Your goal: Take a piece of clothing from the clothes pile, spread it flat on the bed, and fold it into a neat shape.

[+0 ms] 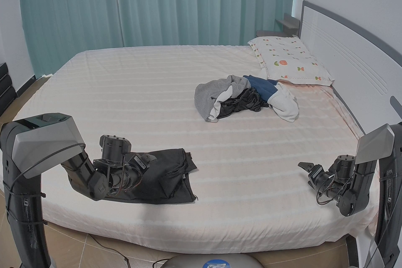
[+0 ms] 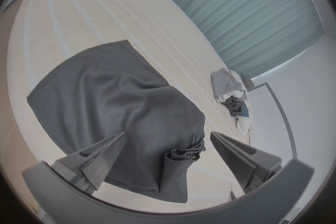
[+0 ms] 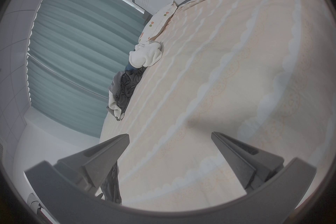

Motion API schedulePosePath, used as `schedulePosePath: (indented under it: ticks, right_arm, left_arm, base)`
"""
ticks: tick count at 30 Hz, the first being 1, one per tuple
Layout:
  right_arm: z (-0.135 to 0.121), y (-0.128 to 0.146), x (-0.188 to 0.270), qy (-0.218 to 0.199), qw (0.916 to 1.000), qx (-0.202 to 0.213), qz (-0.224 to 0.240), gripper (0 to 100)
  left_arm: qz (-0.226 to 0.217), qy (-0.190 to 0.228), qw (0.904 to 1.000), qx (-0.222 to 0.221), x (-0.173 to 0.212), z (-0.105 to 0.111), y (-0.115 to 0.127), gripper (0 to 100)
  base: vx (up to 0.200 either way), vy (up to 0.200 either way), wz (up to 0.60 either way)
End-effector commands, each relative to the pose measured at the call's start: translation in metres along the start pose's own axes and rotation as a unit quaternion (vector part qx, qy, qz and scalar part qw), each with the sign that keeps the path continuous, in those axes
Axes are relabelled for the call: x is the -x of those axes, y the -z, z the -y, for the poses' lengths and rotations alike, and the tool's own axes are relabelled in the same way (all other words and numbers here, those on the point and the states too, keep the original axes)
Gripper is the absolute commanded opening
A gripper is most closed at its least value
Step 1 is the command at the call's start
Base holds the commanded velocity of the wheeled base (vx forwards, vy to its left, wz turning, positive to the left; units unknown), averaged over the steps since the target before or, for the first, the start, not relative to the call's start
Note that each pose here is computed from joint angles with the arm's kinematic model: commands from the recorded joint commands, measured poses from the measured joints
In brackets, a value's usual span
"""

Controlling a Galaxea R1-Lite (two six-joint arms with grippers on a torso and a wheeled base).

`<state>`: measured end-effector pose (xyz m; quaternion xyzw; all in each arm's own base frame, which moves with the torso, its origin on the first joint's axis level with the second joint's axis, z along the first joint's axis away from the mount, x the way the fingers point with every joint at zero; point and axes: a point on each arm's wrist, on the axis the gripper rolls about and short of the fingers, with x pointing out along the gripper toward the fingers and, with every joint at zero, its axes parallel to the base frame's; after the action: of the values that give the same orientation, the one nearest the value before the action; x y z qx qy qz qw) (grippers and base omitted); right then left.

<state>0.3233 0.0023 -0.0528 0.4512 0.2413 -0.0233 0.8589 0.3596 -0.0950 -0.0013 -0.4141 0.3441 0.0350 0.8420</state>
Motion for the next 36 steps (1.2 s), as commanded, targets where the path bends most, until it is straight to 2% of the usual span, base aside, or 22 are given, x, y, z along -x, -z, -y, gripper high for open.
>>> schedulePosePath:
  ticks: [1, 15, 36]
  right_arm:
    - [-0.001, 0.0, 0.0, -0.004, 1.0, 0.002, 0.002, 100]
    - [-0.001, 0.0, 0.0, -0.004, 1.0, 0.002, 0.002, 100]
    - [0.0, 0.0, -0.001, -0.004, 0.9999, 0.01, 0.002, 100]
  left_arm:
    - [0.012, -0.007, 0.9997, 0.02, 0.007, -0.011, -0.016, 100]
    - [0.027, -0.027, 0.9985, 0.04, 0.002, -0.03, -0.032, 100]
    - [0.032, -0.02, 0.9982, 0.046, -0.004, -0.031, -0.04, 100]
  base:
    - [0.0, 0.2, 0.0]
    - [0.0, 0.2, 0.0]
    - [0.0, 0.2, 0.0]
